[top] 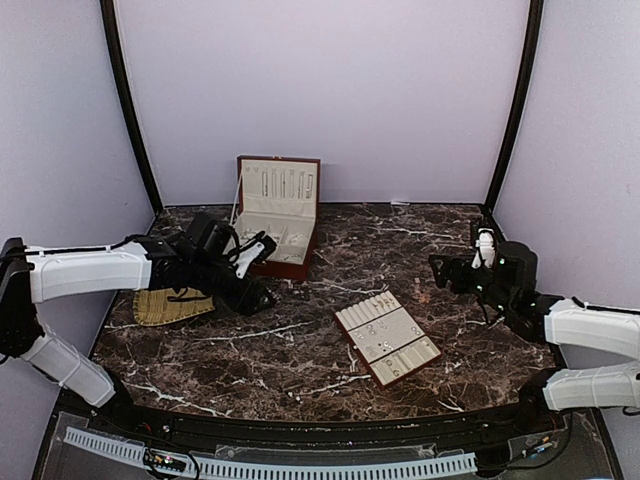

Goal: Organize the mixed jewelry
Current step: Place the bangle in the larger divider, then pick up the earring from the center of the board, then pass from the left arm to the right

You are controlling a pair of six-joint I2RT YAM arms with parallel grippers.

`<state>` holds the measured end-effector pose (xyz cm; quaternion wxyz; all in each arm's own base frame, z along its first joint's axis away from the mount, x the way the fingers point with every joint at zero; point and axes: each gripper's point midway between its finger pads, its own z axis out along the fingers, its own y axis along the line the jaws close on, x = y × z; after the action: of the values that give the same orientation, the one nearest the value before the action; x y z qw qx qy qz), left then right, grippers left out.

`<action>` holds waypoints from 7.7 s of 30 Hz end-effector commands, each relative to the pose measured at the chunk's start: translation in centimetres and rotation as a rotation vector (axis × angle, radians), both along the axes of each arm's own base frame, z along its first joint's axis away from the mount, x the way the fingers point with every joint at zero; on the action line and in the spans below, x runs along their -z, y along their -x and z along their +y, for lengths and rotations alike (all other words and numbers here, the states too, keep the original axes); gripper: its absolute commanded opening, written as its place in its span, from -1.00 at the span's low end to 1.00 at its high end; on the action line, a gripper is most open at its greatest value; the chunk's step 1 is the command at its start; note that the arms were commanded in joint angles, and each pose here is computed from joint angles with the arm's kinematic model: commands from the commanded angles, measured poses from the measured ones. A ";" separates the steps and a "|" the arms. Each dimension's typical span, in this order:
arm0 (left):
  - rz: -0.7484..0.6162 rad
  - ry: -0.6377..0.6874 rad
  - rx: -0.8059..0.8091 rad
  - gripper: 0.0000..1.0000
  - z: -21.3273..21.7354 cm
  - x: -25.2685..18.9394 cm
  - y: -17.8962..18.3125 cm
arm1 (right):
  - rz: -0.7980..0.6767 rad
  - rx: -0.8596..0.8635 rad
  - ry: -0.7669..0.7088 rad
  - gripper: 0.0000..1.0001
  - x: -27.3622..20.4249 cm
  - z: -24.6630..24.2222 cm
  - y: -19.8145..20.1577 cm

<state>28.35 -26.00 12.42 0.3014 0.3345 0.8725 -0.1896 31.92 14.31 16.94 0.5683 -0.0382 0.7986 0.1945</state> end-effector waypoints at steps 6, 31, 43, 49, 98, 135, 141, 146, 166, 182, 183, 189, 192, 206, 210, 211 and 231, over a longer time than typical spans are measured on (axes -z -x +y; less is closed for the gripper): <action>0.079 0.005 0.427 0.07 -7.3 2.1 9.6 | -0.029 -0.041 -0.016 0.81 -0.8 0.5 1.2; 0.060 -0.218 0.591 -0.30 -7.4 9.5 16.4 | -0.047 0.062 0.046 0.81 0.5 -2.0 1.7; 0.050 -0.242 0.600 -0.44 -7.0 9.8 16.6 | -0.044 0.072 0.049 0.81 0.6 -2.1 1.6; 0.048 -0.247 0.597 -0.48 -7.0 9.8 16.7 | -0.044 0.078 0.049 0.81 0.6 -2.2 1.6; 0.053 -0.263 0.600 -0.75 -6.9 10.0 16.9 | -0.042 0.084 0.054 0.81 0.7 -2.3 1.5; -0.160 0.452 -0.126 -1.00 -11.7 -7.4 3.8 | -0.009 -0.230 -0.214 0.86 -4.7 4.0 3.7; -0.194 0.663 -0.132 -1.00 -12.9 -11.5 2.8 | 0.018 -0.409 -0.367 0.88 -7.1 9.2 5.9; -0.177 0.755 -0.076 -1.00 -13.7 -13.2 3.4 | 0.060 -0.535 -0.463 0.88 -8.4 13.8 7.9; -0.142 0.959 0.118 -1.00 -14.8 -16.7 6.7 | 0.071 -0.780 -0.669 0.65 -13.3 20.5 10.4; -0.148 0.998 0.140 -1.00 -14.7 -17.4 7.1 | 0.082 -0.874 -0.802 0.29 -14.8 21.9 11.5; -0.148 1.001 0.140 -1.00 -14.7 -17.5 7.1 | 0.079 -0.882 -0.807 0.26 -14.9 22.0 11.6; -0.147 1.008 0.145 -1.00 -14.7 -17.6 7.2 | 0.084 -0.924 -0.830 0.12 -15.2 22.7 11.9; -0.148 1.011 0.146 -1.00 -14.6 -17.7 7.3 | 0.086 -0.935 -0.829 0.07 -15.3 22.9 12.1; -0.162 1.026 0.146 -1.00 -14.4 -18.1 7.3 | 0.115 -0.935 -0.836 -0.08 -14.6 23.1 12.1; -0.166 1.030 0.147 -1.00 -14.3 -18.2 7.3 | 0.125 -0.932 -0.836 -0.08 -14.3 23.1 12.1; -0.166 1.032 0.148 -1.00 -14.3 -18.3 7.4 | 0.126 -0.930 -0.837 -0.09 -14.2 23.1 12.1; -0.183 1.040 0.138 -1.00 -14.0 -18.4 7.3 | 0.151 -0.924 -0.840 -0.28 -13.5 22.9 12.3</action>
<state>21.31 -40.66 29.32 0.4734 0.2170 0.6294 -0.5768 20.18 37.32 29.90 0.3308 -0.1337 0.6076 0.7096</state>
